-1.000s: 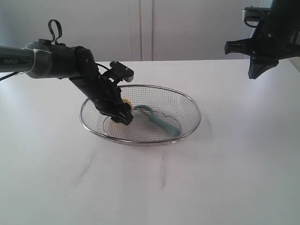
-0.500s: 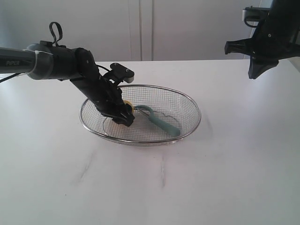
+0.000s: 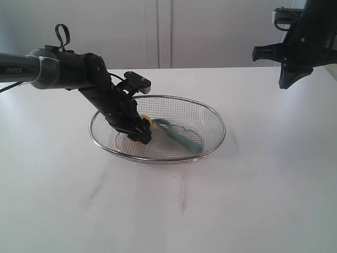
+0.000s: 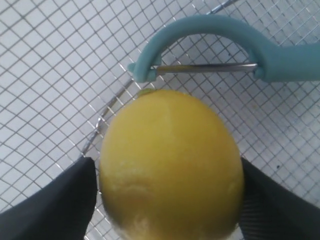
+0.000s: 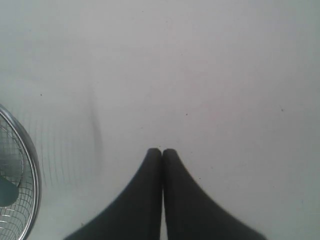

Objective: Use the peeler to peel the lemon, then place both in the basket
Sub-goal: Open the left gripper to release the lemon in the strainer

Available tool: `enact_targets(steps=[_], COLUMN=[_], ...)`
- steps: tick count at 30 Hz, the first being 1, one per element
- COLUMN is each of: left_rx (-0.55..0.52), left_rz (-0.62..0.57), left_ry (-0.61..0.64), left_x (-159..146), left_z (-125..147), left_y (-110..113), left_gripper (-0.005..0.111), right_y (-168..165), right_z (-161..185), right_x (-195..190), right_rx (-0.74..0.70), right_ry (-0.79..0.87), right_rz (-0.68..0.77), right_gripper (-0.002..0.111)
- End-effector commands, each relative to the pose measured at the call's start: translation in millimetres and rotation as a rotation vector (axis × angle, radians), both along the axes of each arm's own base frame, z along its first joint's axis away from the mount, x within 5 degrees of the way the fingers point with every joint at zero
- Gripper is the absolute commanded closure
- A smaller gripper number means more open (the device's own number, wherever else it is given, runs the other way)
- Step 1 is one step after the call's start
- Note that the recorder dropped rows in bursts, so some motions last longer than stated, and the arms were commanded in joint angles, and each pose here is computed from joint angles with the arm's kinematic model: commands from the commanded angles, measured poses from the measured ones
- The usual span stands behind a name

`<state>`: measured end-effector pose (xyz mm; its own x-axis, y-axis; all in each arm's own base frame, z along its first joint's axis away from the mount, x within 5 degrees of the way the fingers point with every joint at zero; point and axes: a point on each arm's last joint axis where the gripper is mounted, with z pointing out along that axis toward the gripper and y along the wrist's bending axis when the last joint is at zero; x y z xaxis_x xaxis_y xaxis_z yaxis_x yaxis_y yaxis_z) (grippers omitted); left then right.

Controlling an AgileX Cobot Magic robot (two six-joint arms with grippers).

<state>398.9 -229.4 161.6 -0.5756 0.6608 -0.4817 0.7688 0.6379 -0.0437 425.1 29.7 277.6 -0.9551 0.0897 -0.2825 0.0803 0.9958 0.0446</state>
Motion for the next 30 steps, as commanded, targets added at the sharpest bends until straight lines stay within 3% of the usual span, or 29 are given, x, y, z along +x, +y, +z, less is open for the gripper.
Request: enact_targets(steps=[1, 17, 30], left_rx=[-0.009, 0.013, 0.001], left_rz=[0.001, -0.025, -0.022], left_ry=[0.028, 0.131, 0.139], left_x=[-3, -12, -13], left_z=[2, -1, -1], left_y=[-2, 0, -1], left_gripper=[0.028, 0.027, 0.027], right_y=[-3, -3, -3], right_z=[5, 5, 5], right_x=[-1, -1, -1], right_rx=[0.0, 0.0, 0.0], right_ry=[-0.02, -0.02, -0.02], right_rz=[-0.003, -0.003, -0.003], right_gripper=[0.108, 0.108, 0.108])
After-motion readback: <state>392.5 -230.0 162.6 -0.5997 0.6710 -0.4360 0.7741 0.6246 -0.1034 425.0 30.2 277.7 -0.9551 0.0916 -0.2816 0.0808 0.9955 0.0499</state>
